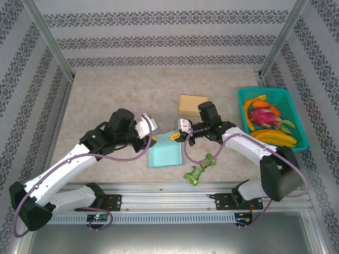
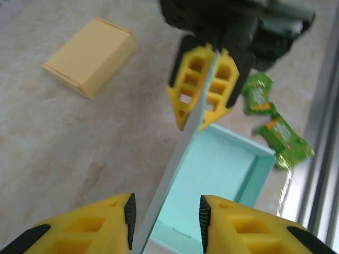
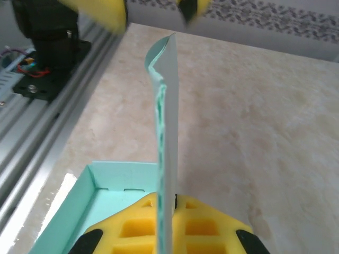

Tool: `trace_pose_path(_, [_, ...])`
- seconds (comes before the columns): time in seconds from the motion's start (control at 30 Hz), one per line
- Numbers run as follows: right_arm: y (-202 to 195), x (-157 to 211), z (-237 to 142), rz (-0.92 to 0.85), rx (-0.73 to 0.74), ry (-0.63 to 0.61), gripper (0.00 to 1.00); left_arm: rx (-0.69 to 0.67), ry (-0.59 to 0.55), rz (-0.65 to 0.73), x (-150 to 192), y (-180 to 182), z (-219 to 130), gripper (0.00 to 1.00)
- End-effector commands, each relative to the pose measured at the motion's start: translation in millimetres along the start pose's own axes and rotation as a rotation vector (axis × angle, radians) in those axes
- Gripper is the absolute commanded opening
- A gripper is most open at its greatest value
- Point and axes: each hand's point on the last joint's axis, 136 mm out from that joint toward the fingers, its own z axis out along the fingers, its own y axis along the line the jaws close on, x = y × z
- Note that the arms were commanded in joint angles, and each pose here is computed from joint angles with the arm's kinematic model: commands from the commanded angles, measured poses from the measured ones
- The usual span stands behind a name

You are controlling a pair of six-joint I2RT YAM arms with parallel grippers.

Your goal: Fold the paper box

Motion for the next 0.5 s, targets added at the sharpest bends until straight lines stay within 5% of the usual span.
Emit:
trace_pose_path(0.0, [-27,-12,-13,-0.077,0.143,-0.054,0.0,-0.187,-0.084,-0.195,-30,32,-27,0.4])
trace_pose_path(0.17, [-35,1,-19,-0.099,0.206,-0.047,0.0,-0.377,-0.123,-0.434,-22,66,-39,0.57])
trace_pose_path(0.3, [-29,10,-17,-0.102,0.181,-0.061,0.0,-0.454,-0.121,-0.806,8,101,-39,0.78])
trace_pose_path(0.47, [-24,9,-16,-0.105,0.16,-0.083,0.0,-0.522,-0.002,-1.136,49,121,-17,0.89])
